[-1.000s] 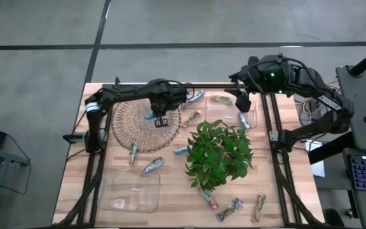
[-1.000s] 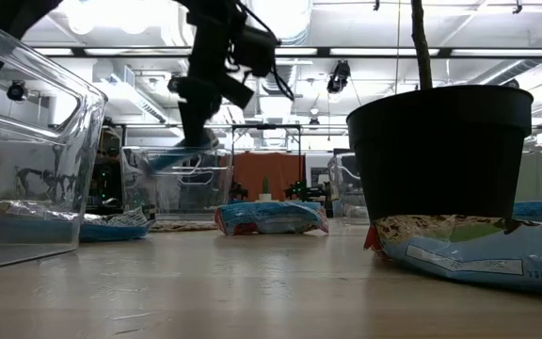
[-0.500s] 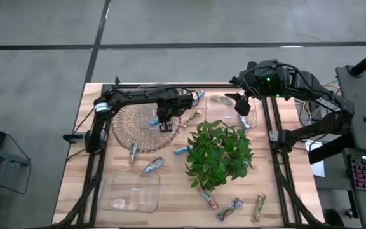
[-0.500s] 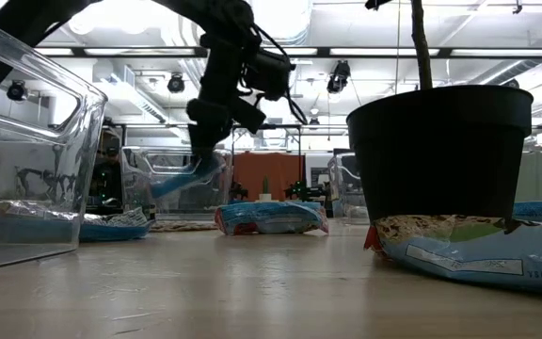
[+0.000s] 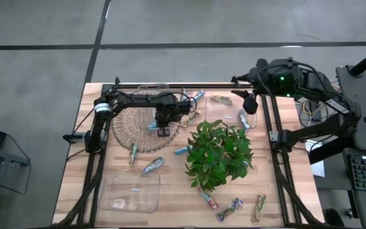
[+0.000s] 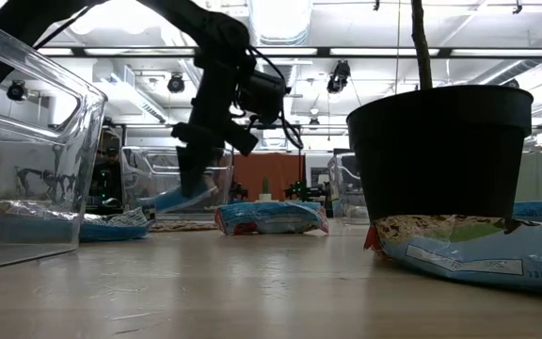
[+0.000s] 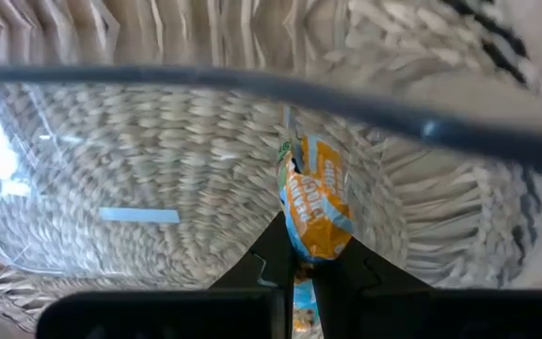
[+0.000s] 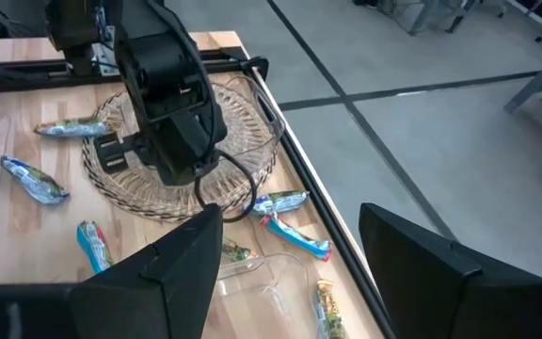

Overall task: Pick and place Granola Bars by type
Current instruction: Put the middle right yellow granola bar into the top left transparent bin, then put the top red granola bar into the top right transparent bin

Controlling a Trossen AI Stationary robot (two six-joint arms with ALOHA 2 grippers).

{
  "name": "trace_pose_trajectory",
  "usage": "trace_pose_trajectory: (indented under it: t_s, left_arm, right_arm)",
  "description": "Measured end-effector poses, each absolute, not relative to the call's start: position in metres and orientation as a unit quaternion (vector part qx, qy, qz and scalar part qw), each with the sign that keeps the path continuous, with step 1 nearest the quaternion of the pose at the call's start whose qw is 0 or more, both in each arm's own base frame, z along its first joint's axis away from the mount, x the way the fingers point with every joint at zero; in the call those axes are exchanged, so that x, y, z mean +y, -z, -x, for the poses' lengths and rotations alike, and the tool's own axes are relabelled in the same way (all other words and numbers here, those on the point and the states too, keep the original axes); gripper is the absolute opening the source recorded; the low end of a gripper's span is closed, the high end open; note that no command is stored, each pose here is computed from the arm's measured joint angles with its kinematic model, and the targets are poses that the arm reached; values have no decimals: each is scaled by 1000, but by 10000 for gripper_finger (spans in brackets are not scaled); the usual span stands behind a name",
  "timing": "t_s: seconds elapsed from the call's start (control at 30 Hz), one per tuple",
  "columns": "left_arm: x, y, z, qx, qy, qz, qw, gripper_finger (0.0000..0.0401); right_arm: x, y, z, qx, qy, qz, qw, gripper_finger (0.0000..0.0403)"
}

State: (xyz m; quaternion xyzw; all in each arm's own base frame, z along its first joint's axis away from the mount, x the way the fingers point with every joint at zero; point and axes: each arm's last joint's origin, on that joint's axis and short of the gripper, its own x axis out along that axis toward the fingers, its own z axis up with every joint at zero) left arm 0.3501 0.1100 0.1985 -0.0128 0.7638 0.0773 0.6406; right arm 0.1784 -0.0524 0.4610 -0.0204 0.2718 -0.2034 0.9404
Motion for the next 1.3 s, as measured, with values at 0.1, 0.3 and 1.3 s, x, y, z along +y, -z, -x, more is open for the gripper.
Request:
trace_pose_trajectory:
  t_s: [0.1,0.3,1.3]
  left_arm:
    - [110,-198,-350,763,-77,16,642,13]
    - [110,-200,-350,759,-75,19,647,53]
    - [137,-291,-321,662,-152,24,734,167]
  right_arm:
    - [-52,-462,-177,270,204,19,941,238]
    - [-52,-462,-177,270,204,19,941,242]
    - [-52,-459,-178,272,206,8,940,235]
